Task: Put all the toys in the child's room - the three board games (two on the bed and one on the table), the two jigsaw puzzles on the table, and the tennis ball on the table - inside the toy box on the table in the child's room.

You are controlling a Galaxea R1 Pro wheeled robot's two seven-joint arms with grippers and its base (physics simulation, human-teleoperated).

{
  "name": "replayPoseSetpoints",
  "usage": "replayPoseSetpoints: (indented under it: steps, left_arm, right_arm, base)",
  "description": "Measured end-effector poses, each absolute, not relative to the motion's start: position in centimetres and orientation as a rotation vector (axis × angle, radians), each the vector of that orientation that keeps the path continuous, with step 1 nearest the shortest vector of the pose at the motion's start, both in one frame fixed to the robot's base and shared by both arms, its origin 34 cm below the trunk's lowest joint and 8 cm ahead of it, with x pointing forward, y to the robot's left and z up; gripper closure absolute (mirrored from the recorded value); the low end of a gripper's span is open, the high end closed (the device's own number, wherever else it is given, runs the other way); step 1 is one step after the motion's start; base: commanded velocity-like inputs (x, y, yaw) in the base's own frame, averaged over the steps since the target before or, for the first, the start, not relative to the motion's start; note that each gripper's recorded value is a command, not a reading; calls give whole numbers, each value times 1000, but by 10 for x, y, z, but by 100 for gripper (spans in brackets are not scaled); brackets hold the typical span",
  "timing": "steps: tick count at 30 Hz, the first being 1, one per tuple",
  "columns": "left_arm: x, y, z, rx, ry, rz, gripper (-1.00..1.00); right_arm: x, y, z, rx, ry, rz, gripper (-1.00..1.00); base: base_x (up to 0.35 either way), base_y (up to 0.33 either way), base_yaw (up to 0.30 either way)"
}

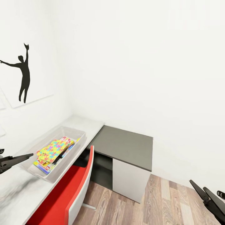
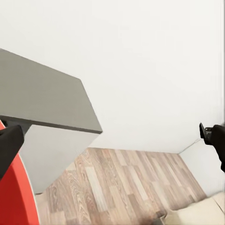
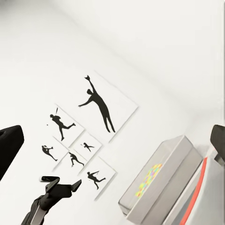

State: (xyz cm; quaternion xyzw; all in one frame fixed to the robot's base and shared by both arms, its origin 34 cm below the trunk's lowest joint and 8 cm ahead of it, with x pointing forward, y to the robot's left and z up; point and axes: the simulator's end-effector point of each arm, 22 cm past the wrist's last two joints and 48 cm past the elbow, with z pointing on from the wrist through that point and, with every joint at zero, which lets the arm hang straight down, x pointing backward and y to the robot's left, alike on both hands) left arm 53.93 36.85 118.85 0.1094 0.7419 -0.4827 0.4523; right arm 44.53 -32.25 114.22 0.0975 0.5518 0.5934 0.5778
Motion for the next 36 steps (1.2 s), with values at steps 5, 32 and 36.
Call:
replayPoseSetpoints:
  steps: [5,32,36]
  left_arm:
    - [538,368,1192,274,1826,-1190,-100]
    - [530,368,1209,299,1790,-1176,-100]
    - [528,367,1212,303,1784,-1175,-100]
  right_arm:
    - [444,-322,1145,222,1285,1388,-100]
    - [439,-321,1154,188,1275,1376,-100]
    - [438,-320,1155,183,1274,1374,-100]
  base:
    - [0,0,-181]
    - [0,-13,-181]
    - [0,-217,-181]
